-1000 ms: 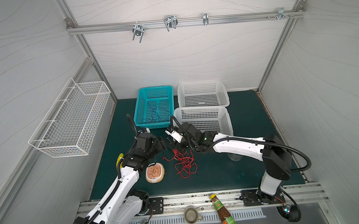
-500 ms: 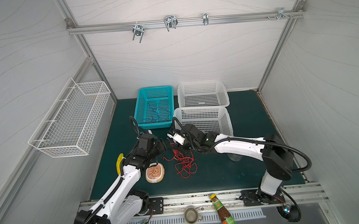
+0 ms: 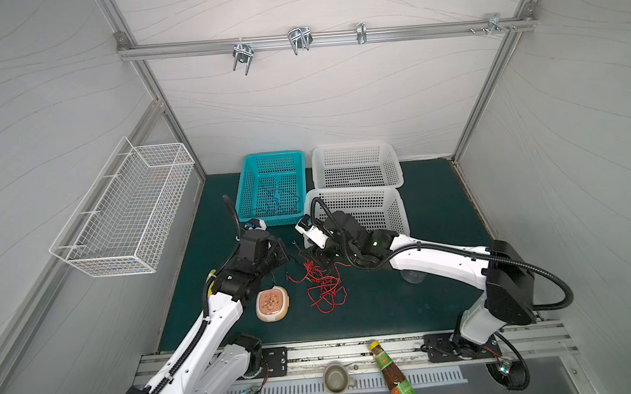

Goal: Untangle the cables

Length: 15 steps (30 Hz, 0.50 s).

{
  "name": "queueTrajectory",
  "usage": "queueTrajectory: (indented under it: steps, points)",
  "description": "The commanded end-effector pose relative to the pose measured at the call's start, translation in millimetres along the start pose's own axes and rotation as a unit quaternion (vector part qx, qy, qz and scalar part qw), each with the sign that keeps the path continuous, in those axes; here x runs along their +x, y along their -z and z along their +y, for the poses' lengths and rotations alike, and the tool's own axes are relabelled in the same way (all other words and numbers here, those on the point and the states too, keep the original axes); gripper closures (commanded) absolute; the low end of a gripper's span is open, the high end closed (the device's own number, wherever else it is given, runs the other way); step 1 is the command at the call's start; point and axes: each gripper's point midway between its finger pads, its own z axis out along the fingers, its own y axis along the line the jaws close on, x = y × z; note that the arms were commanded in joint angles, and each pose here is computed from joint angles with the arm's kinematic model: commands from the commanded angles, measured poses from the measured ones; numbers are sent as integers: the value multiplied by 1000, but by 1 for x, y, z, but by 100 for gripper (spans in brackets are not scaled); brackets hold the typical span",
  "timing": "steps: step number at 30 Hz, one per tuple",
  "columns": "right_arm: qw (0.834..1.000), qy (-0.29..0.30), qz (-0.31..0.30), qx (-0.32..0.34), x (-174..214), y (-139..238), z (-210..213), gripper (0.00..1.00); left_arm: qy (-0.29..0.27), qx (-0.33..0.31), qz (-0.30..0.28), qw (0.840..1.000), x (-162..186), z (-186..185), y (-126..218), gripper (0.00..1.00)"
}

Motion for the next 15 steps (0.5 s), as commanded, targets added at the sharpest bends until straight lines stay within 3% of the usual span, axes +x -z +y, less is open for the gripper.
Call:
queueTrajectory:
  steps: [1, 8, 15]
  points:
    - [1000, -18, -18, -3, -15, -9, 8, 52, -25, 3, 10, 1000, -5, -8, 2, 100]
    - [1000, -9, -3, -14, -15, -20, 22, 51, -17, 10, 7, 1000, -3, -7, -3, 100]
    - [1000, -11, -4, -7, -6, -35, 19, 46, -25, 44, -32, 998, -36, -36, 25, 100]
